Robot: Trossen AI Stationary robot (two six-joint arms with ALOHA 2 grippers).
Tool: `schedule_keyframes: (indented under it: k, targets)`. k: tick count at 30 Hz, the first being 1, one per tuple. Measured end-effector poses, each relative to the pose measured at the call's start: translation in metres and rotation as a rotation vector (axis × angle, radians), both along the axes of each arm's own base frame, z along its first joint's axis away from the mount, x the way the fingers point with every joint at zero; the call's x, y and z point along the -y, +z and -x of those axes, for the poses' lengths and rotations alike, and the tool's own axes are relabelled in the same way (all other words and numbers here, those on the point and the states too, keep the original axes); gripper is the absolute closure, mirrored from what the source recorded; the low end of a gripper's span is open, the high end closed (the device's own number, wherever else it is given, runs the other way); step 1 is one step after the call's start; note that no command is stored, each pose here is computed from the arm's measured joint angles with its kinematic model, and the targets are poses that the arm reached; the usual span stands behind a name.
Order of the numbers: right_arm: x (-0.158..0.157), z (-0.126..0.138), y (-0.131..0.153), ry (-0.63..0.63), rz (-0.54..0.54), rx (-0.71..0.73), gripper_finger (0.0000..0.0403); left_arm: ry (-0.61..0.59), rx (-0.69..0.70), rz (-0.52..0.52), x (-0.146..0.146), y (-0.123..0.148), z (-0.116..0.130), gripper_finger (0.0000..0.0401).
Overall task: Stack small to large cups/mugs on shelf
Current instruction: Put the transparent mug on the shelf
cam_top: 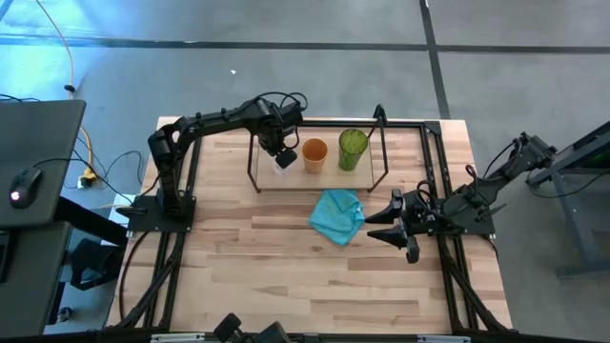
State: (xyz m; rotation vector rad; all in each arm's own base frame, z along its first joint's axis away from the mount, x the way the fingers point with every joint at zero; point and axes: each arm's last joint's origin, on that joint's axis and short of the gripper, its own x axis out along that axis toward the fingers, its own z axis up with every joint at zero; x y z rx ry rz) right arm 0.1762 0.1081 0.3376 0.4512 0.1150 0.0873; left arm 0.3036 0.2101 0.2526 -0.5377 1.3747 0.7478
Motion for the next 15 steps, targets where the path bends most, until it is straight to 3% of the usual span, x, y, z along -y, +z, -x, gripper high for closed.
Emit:
schedule_keyframes:
  k: [15]
  targets:
    - [-0.0001, 0.0, -0.0002, 0.006, -0.009, -0.003, 0.0231, -0.019, -0.027, -0.029, -0.0008, -0.0002, 0.0007, 0.0352]
